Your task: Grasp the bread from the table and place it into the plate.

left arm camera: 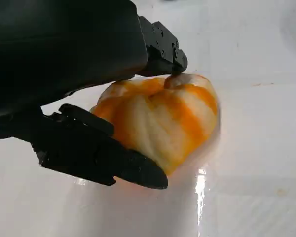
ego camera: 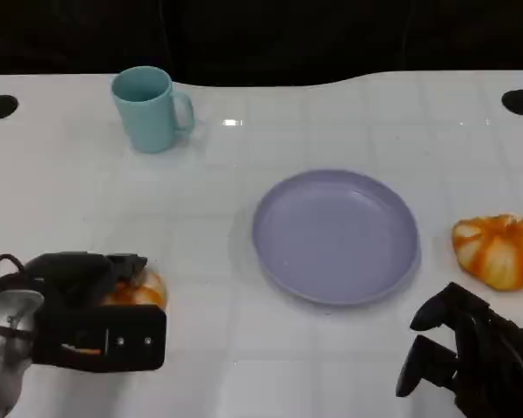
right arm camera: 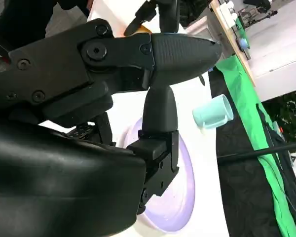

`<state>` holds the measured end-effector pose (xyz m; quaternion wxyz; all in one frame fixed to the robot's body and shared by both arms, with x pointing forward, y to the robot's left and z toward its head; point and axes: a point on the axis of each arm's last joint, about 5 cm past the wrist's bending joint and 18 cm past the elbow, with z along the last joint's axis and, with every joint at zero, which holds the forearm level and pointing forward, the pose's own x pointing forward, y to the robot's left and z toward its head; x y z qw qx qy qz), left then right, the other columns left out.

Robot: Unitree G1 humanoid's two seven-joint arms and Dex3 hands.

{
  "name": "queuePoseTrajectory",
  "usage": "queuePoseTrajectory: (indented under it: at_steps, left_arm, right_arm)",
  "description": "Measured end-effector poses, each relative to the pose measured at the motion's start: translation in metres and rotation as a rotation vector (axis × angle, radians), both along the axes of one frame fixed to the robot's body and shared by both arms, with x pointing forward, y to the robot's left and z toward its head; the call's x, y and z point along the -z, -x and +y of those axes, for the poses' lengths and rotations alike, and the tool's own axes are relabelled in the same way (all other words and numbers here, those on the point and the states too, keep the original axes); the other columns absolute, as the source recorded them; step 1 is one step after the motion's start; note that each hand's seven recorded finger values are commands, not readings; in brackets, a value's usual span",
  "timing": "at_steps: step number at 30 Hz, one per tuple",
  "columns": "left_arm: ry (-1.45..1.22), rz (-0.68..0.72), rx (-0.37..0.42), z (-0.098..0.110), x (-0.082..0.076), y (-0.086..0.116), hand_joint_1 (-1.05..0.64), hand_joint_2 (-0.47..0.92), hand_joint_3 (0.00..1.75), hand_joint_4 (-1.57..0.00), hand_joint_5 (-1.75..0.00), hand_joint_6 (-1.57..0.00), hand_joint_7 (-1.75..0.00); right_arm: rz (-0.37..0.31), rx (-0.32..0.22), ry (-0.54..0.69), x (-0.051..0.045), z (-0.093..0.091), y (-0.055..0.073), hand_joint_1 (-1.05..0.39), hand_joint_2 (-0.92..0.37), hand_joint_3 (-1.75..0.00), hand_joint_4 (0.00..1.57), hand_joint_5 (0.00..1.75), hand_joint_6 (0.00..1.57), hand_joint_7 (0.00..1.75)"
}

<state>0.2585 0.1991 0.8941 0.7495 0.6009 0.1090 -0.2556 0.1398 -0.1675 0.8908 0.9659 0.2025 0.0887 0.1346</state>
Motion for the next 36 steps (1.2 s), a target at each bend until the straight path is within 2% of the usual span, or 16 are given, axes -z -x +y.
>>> queuePoseTrajectory:
  at_steps: [1, 3, 5, 8, 9, 10, 12, 14, 15, 16, 18, 19, 21, 23, 29, 36]
  left_arm:
    - [0.015, -0.004, -0.007, 0.0, 0.001, 0.0, -0.3, 0.92, 0.09, -0.51, -0.37, -0.56, -0.06]
    - [0.045, -0.024, -0.023, 0.001, 0.004, -0.001, -0.26, 0.92, 0.18, -0.56, -0.79, -0.79, -0.06]
    - [0.062, -0.055, -0.027, 0.002, 0.006, -0.003, -0.24, 0.92, 0.22, -0.58, -0.91, -0.87, -0.07]
    - [0.079, -0.086, -0.027, 0.003, 0.008, -0.004, -0.24, 0.92, 0.23, -0.59, -0.93, -0.89, -0.07]
    - [0.084, -0.091, -0.028, 0.003, 0.008, -0.004, -0.23, 0.92, 0.3, -0.72, -1.27, -1.0, -0.48]
    - [0.096, -0.106, -0.031, 0.004, 0.009, -0.005, -0.23, 0.91, 0.33, -0.74, -1.44, -0.93, -0.81]
    - [0.13, -0.157, -0.047, 0.005, 0.014, -0.004, -0.24, 0.92, 0.24, -0.81, -1.68, -0.76, -1.25]
    - [0.156, -0.225, -0.067, 0.004, 0.019, -0.003, -0.24, 0.92, 0.21, -0.83, -1.73, -0.72, -1.36]
    - [0.163, -0.245, -0.073, 0.004, 0.021, -0.003, -0.24, 0.92, 0.23, -0.81, -1.74, -0.62, -1.58]
    - [0.171, -0.264, -0.077, 0.003, 0.022, -0.003, -0.24, 0.92, 0.23, -0.8, -1.74, -0.58, -1.66]
    - [0.191, -0.296, -0.08, 0.002, 0.025, -0.003, -0.23, 0.92, 0.31, -0.78, -1.75, -0.59, -1.72]
    - [0.205, -0.308, -0.087, 0.002, 0.026, -0.003, -0.19, 0.82, 0.54, -0.8, -1.75, -0.63, -1.74]
    - [0.259, -0.339, -0.115, 0.0, 0.028, -0.002, -0.17, 0.69, 0.84, -0.81, -1.75, -0.66, -1.74]
    - [0.304, -0.375, -0.129, -0.002, 0.027, -0.002, -0.17, 0.63, 1.0, -0.82, -1.75, -0.67, -1.75]
    - [0.372, -0.396, -0.148, -0.007, 0.024, -0.004, -0.17, 0.54, 1.21, -0.82, -1.75, -0.7, -1.75]
    - [0.474, -0.426, -0.122, -0.02, 0.011, -0.008, -0.18, 0.51, 1.24, -0.83, -1.75, -0.69, -1.75]
  right_arm:
    - [0.0, 0.0, 0.0, -0.0001, 0.0, 0.0, -0.53, -0.92, -0.47, 0.62, 1.75, 0.38, 1.68]
    - [-0.002, 0.001, 0.0, -0.0006, 0.0, 0.0, -0.53, -0.92, -0.47, 0.62, 1.75, 0.38, 1.68]
    - [-0.005, 0.0, -0.001, -0.0011, 0.0, 0.0, -0.53, -0.92, -0.47, 0.62, 1.75, 0.37, 1.69]
    - [-0.006, 0.0, -0.004, -0.0013, 0.0, 0.0, -0.53, -0.92, -0.47, 0.62, 1.75, 0.37, 1.69]
    - [-0.006, 0.0, -0.004, -0.0013, 0.0, 0.0, -0.53, -0.92, -0.47, 0.62, 1.75, 0.37, 1.69]
    - [-0.006, 0.0, -0.005, -0.0014, 0.0, 0.0, -0.53, -0.92, -0.47, 0.62, 1.75, 0.37, 1.69]
    - [-0.006, 0.0, -0.004, -0.0015, 0.0, 0.0, -0.54, -0.92, -0.47, 0.61, 1.75, 0.37, 1.69]
    - [-0.006, 0.0, -0.004, -0.0016, 0.0, 0.0, -0.54, -0.92, -0.47, 0.61, 1.75, 0.37, 1.69]
    - [-0.006, 0.0, -0.004, -0.0016, 0.0, 0.0, -0.54, -0.92, -0.46, 0.61, 1.75, 0.37, 1.68]
    - [-0.006, 0.0, -0.004, -0.0016, 0.0, 0.0, -0.54, -0.92, -0.46, 0.61, 1.75, 0.37, 1.68]
    - [-0.005, 0.0, -0.005, -0.0015, 0.0, 0.0, -0.54, -0.92, -0.46, 0.61, 1.75, 0.37, 1.68]
    - [-0.005, 0.001, -0.005, -0.0015, 0.0, 0.0, -0.54, -0.92, -0.46, 0.61, 1.75, 0.37, 1.68]
    - [-0.005, 0.002, -0.004, -0.0015, 0.0, 0.0, -0.54, -0.92, -0.45, 0.61, 1.75, 0.37, 1.67]
    - [-0.005, 0.002, -0.004, -0.0015, 0.0, 0.0, -0.53, -0.92, -0.44, 0.61, 1.75, 0.37, 1.67]
    - [-0.005, 0.006, -0.005, -0.0015, -0.001, 0.001, -0.53, -0.92, -0.45, 0.61, 1.75, 0.38, 1.67]
    - [-0.005, 0.004, -0.005, -0.0012, -0.001, 0.0, -0.53, -0.92, -0.45, 0.61, 1.75, 0.38, 1.67]
